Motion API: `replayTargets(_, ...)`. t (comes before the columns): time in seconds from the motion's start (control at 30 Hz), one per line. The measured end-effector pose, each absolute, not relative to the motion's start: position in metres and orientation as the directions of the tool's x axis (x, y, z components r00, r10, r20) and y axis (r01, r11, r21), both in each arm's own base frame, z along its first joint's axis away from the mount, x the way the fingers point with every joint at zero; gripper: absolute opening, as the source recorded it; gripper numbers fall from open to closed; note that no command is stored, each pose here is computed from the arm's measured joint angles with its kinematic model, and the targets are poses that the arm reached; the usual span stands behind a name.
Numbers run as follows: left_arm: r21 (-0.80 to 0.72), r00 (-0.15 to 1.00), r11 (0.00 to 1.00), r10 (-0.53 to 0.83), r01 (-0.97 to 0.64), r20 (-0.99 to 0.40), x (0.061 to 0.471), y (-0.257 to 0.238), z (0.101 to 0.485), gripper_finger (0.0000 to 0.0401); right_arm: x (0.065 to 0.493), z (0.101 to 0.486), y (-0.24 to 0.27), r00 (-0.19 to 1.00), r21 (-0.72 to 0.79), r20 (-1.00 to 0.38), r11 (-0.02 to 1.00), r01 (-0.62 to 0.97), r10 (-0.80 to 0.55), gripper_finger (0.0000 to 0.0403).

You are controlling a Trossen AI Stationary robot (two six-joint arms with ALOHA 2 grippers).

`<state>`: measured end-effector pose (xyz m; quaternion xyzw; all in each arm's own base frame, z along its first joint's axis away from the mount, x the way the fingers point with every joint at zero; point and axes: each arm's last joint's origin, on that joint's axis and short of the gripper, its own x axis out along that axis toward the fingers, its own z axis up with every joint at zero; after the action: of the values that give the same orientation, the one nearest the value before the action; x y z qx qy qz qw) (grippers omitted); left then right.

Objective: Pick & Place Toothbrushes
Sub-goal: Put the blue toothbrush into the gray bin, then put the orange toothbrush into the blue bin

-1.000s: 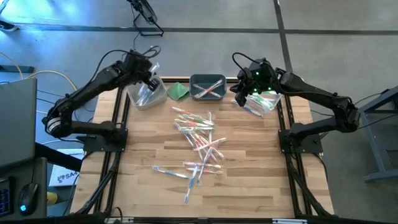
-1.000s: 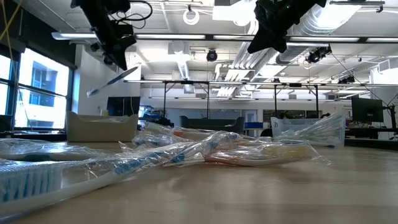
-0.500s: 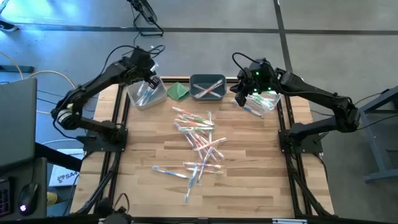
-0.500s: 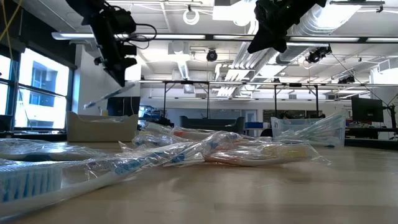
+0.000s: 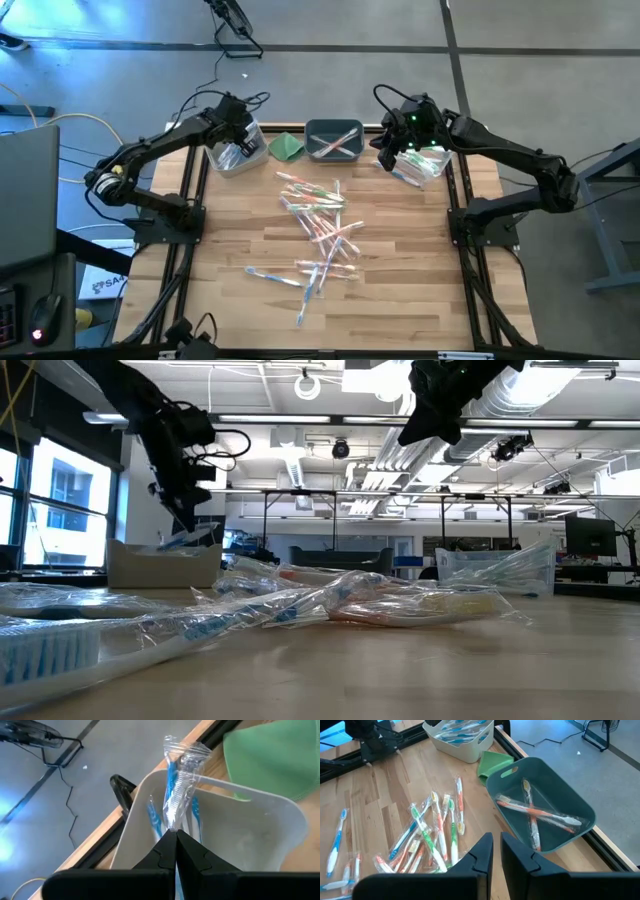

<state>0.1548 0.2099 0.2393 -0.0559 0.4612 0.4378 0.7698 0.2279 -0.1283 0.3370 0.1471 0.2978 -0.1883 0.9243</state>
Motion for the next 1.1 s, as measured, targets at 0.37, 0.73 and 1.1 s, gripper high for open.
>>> replayTargets(0.37,0.357,0.173,0.578,0.667,-0.734,-0.724,0.1541,0.2112,0.2312,0.0,0.2279,0.337,-0.1282,0.752,0.184,-0.606,0.874,0.449,-0.259,0.0027)
replayTargets(0.73,0.353,0.165,0.572,0.665,-0.741,-0.729,0.1537,0.2108,0.2307,0.0028,0.2279,0.337,-0.1281,0.753,0.184,-0.606,0.875,0.448,-0.258,0.0027)
replayTargets(1.1,0.334,0.145,0.536,0.665,-0.775,-0.732,0.1528,0.2102,0.23,0.0126,0.2279,0.337,-0.1281,0.753,0.182,-0.606,0.876,0.446,-0.258,0.0027)
